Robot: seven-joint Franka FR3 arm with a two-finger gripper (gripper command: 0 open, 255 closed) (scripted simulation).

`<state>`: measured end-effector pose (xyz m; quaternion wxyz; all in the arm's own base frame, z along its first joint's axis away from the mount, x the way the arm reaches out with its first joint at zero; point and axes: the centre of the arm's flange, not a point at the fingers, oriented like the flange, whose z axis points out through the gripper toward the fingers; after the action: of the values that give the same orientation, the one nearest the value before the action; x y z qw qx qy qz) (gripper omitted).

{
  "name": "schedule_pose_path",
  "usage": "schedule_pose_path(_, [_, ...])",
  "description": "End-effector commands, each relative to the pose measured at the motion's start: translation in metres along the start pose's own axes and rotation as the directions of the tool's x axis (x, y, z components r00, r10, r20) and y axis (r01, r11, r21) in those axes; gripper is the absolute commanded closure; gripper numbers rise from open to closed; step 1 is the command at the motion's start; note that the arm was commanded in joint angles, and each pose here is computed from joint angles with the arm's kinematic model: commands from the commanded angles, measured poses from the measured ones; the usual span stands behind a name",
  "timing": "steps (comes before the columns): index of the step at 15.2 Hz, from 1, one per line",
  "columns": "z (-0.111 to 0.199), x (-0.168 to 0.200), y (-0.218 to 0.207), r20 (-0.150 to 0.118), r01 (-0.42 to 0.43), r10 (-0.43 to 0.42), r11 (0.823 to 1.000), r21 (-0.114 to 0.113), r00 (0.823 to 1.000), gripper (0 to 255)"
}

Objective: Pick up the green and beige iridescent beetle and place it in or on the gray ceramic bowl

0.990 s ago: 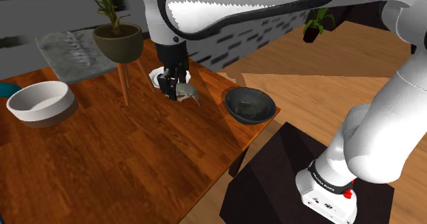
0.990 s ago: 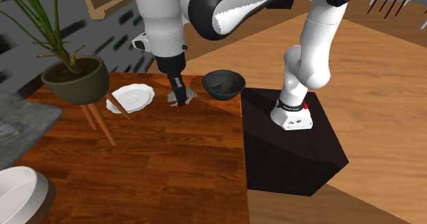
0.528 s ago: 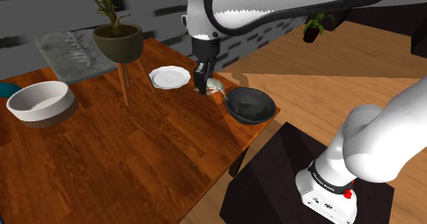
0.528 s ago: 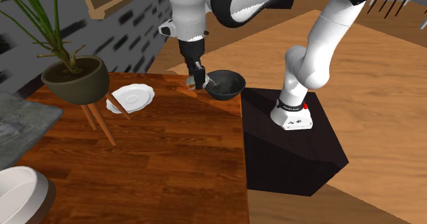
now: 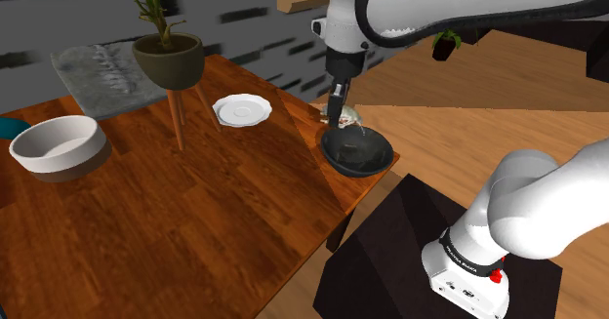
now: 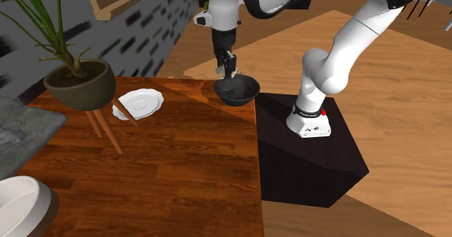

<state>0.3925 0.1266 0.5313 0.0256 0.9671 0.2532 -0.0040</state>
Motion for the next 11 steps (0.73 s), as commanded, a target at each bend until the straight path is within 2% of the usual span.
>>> schedule_pose_path(1, [0.001,-0.026,0.013,0.000,0.001,-0.001,1.000,0.001,1.000,255])
schedule_pose_path(3, [0.002,-0.044,0.025,0.000,0.001,-0.001,1.000,0.001,1.000,255])
schedule_pose_path(11, [0.044,-0.043,0.023,0.000,0.001,-0.001,1.000,0.001,1.000,255])
